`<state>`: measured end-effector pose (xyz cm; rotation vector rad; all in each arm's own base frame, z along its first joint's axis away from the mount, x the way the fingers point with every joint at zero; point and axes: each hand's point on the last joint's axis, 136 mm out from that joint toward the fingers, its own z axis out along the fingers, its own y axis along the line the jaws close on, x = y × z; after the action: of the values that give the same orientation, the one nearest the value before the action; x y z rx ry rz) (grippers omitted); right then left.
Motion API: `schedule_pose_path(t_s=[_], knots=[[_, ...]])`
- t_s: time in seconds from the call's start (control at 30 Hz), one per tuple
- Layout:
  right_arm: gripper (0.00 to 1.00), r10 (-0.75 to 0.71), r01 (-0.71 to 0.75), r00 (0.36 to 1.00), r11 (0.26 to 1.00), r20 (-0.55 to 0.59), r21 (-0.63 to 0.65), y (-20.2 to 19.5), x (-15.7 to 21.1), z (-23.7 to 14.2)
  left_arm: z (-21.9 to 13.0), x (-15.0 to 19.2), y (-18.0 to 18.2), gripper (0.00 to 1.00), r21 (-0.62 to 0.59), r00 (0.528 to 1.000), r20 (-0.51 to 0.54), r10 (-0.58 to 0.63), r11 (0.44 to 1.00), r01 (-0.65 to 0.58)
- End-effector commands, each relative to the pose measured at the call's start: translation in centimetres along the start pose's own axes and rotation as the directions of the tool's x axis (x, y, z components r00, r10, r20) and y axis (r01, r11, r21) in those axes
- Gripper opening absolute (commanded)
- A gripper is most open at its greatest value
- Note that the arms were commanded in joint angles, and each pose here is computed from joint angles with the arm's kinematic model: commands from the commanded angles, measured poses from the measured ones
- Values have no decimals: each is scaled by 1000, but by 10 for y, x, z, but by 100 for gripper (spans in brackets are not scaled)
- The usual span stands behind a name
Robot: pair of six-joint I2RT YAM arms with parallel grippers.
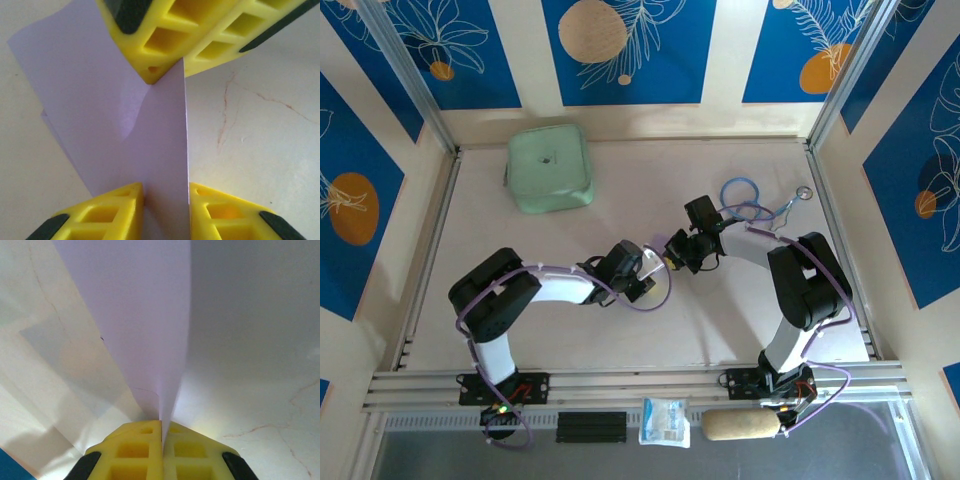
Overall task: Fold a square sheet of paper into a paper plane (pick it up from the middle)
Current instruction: Fold the wing for the fifth time at the center of the table.
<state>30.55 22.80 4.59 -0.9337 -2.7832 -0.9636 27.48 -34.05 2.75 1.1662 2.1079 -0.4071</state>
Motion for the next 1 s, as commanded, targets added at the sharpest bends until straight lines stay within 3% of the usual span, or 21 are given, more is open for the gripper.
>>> schedule_pose_path(t_s=[0.0,0.17,0.3,0.47,0.97], knots=[[7,3,-2,999,1000,-36,10,2,6,-1,5,8,-9,23,35,1000,-13,-11,999,11],[10,8,-7,999,1000,-40,23,-1,6,-2,4,8,-9,23,32,1000,-16,-1,999,1],[7,9,-7,999,999,-46,34,-5,7,0,-7,-6,-9,29,40,1000,7,-3,999,3],[6,17,-15,999,999,-45,33,-7,7,1,-19,-22,-6,34,20,997,34,-76,997,75],[5,19,-17,998,999,-52,31,-6,9,3,-5,-8,-13,31,17,995,-28,-99,995,100]])
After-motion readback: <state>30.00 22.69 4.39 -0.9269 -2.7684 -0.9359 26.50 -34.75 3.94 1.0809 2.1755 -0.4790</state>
